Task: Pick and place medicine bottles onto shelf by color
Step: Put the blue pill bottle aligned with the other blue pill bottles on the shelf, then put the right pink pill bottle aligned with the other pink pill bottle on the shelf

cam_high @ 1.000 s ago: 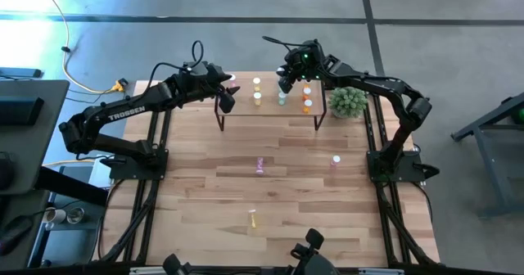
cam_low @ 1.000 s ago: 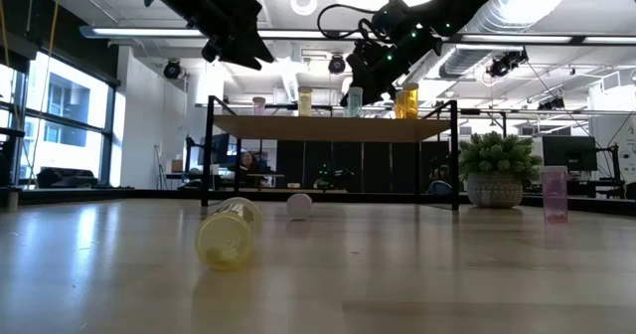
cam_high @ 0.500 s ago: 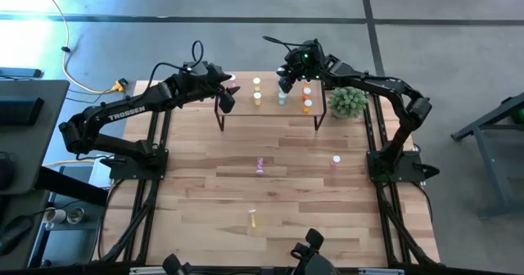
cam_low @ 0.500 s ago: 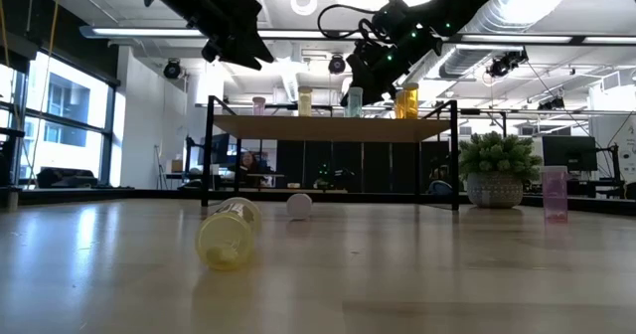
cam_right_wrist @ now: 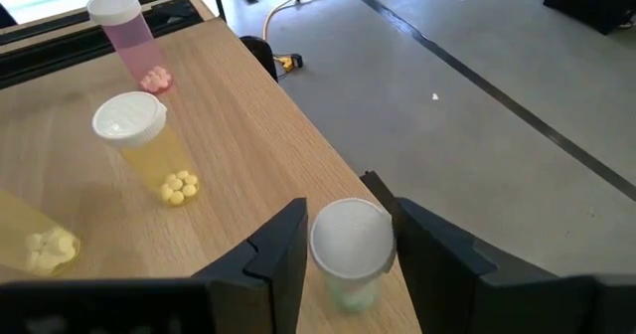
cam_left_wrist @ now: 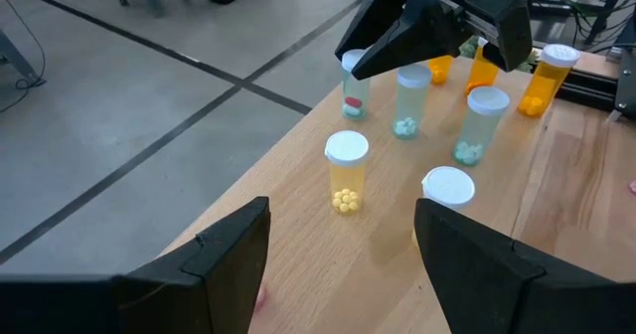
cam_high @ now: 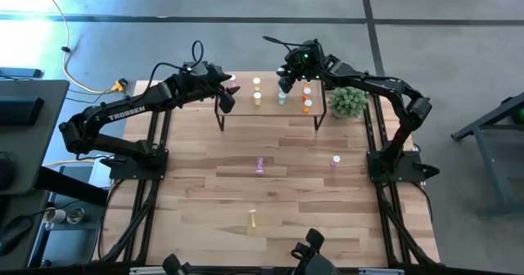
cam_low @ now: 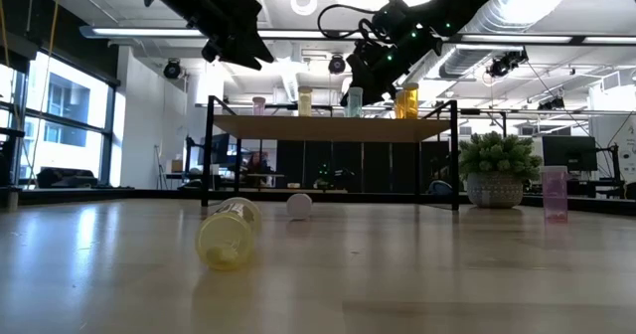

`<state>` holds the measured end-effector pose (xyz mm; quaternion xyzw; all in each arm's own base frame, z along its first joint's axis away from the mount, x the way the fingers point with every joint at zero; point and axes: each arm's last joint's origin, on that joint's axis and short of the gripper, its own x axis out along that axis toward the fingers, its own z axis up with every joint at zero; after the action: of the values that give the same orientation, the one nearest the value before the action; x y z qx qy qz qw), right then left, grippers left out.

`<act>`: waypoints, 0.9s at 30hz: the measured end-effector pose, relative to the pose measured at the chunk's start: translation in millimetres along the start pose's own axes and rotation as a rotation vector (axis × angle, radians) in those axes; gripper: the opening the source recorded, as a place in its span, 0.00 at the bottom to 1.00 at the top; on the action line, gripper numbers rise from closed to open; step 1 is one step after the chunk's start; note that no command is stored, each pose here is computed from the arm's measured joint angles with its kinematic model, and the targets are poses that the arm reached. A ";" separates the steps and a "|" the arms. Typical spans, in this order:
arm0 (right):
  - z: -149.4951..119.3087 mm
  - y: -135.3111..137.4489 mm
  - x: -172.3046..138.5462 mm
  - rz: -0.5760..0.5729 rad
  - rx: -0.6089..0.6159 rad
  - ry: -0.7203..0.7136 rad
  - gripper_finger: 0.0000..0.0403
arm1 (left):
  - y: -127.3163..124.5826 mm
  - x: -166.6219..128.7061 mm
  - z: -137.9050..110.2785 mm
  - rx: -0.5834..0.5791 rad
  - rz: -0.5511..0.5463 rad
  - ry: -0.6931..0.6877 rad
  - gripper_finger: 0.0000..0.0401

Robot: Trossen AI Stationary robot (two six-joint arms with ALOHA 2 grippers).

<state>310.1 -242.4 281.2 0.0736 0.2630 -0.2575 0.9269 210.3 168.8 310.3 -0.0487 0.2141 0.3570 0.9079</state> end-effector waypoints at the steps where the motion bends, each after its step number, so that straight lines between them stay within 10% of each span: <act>1: 0.0 0.1 0.0 0.000 0.000 0.000 0.35 | 0.0 0.0 0.0 0.000 0.000 0.000 0.60; 27: 19.3 3.6 -34.7 -0.005 -0.030 -0.090 0.35 | 0.0 0.0 0.0 0.000 0.000 0.000 0.60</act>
<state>295.2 -229.3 315.9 0.0472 0.2252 -0.2588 0.9381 210.2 168.8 310.2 -0.0490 0.2142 0.3570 0.9079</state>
